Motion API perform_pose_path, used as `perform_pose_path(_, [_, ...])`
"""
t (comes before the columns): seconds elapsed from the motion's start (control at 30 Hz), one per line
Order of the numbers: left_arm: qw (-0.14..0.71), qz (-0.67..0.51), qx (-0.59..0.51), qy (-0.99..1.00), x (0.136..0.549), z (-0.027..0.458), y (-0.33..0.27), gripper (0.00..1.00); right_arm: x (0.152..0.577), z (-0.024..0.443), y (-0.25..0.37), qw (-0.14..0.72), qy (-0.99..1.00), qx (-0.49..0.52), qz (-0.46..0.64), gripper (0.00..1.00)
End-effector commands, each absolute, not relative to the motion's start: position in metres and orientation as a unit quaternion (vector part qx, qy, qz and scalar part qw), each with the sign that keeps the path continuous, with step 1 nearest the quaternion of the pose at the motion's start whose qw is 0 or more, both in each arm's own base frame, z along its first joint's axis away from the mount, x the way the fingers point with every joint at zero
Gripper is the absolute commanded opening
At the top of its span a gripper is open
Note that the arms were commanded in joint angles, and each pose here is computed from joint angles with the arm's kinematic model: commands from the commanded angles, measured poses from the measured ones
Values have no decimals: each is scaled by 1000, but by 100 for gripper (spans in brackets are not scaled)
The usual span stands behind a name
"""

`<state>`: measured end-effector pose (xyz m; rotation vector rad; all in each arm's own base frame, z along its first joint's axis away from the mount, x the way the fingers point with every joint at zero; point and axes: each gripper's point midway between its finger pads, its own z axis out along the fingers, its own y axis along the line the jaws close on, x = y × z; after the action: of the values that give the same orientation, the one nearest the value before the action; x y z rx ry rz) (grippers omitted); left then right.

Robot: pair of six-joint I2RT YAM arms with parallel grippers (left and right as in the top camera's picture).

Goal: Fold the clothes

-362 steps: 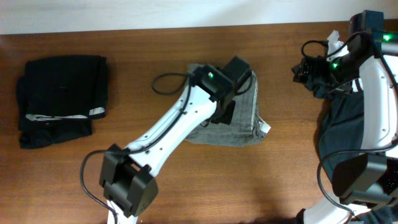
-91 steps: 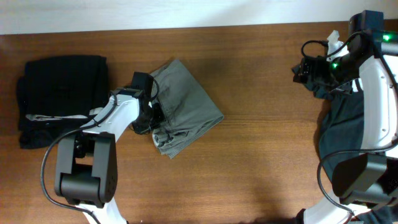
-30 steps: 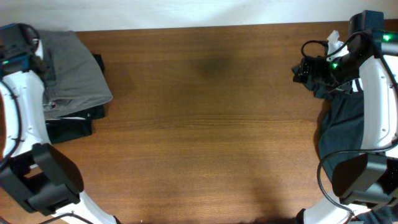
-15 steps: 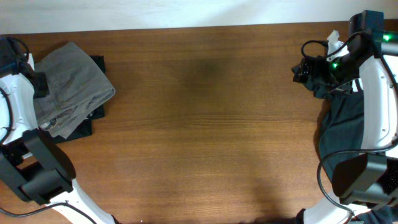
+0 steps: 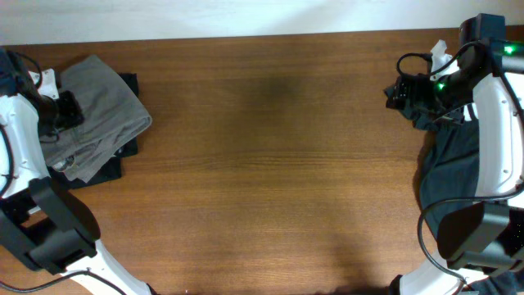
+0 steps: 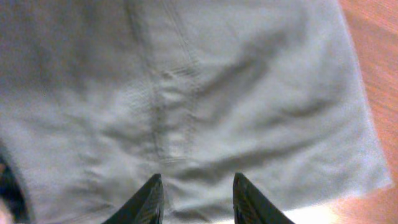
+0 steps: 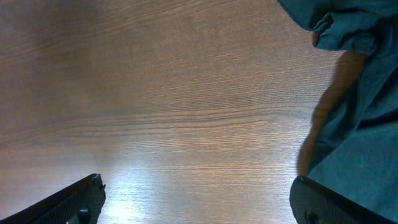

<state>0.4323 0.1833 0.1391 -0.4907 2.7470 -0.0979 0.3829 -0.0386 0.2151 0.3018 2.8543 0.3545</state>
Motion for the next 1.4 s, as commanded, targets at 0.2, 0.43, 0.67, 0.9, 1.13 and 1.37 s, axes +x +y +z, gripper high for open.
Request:
perform_pose_path(0.2, [96, -113, -209, 967, 416, 70, 175, 36, 383, 213, -43, 123, 980, 106, 115, 99])
perform_pose_path(0.43, [88, -188, -211, 955, 421, 61, 156, 31, 383, 213, -43, 123, 980, 106, 115, 99])
perform_pose_path(0.67, [208, -214, -175, 938, 448, 157, 149, 41, 383, 213, -43, 123, 980, 106, 115, 99])
perform_pose_path(0.9, [270, -210, -171, 924, 441, 226, 137, 49, 383, 213, -43, 123, 980, 106, 115, 99])
perform_pose_path(1.13, [307, -208, -139, 918, 441, 264, 108, 98, 383, 213, -43, 123, 980, 106, 115, 99])
perform_pose_path(1.37, [311, -211, -115, 920, 448, 266, 90, 99, 383, 213, -43, 123, 980, 106, 115, 99])
